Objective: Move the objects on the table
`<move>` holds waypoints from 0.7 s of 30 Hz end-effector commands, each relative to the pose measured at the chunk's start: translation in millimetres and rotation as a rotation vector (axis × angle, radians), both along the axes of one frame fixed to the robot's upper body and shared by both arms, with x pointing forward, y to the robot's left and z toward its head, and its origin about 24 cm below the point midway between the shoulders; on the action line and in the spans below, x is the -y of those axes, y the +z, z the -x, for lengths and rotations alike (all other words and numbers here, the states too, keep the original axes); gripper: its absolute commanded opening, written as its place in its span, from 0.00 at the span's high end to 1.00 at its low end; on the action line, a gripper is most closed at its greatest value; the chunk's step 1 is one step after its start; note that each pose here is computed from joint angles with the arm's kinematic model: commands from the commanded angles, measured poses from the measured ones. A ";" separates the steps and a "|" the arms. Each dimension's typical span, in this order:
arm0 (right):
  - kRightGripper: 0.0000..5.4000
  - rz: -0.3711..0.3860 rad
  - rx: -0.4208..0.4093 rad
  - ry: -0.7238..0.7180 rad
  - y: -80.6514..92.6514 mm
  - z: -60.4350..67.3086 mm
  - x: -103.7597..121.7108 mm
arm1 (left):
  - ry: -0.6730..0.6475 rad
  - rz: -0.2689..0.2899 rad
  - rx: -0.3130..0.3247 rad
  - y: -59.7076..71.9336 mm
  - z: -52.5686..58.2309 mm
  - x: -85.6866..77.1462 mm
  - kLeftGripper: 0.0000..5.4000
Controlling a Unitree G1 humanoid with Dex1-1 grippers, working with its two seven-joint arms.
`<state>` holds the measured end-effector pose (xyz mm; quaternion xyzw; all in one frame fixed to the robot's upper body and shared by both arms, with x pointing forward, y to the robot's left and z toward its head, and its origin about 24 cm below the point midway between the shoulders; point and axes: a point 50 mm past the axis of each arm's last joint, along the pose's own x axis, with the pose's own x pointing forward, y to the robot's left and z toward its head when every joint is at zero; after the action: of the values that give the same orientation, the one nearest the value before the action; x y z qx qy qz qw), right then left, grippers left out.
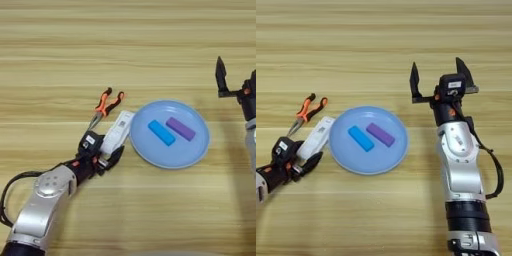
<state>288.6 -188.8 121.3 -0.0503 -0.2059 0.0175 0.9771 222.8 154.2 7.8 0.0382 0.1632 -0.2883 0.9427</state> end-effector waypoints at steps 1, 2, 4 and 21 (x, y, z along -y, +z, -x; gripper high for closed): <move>0.00 -0.005 0.006 0.001 3.8 -1.4 -0.2 | 0.004 0.015 -0.048 -8.0 2.8 2.2 0.47; 0.00 -0.005 0.006 0.001 4.0 -1.5 -0.1 | 0.004 0.018 -0.048 -7.8 2.5 2.4 0.47; 0.00 -0.006 0.007 0.001 4.1 -1.8 0.4 | 0.005 0.013 -0.040 -7.3 1.6 2.6 0.47; 0.00 -0.005 0.008 0.002 4.3 -3.6 1.8 | 0.024 0.012 -0.005 -6.3 -3.8 3.1 0.47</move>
<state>289.0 -190.2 120.7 -0.0499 -0.2034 0.0155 0.9777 227.0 149.9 6.2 0.0288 0.1525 -0.2826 0.9466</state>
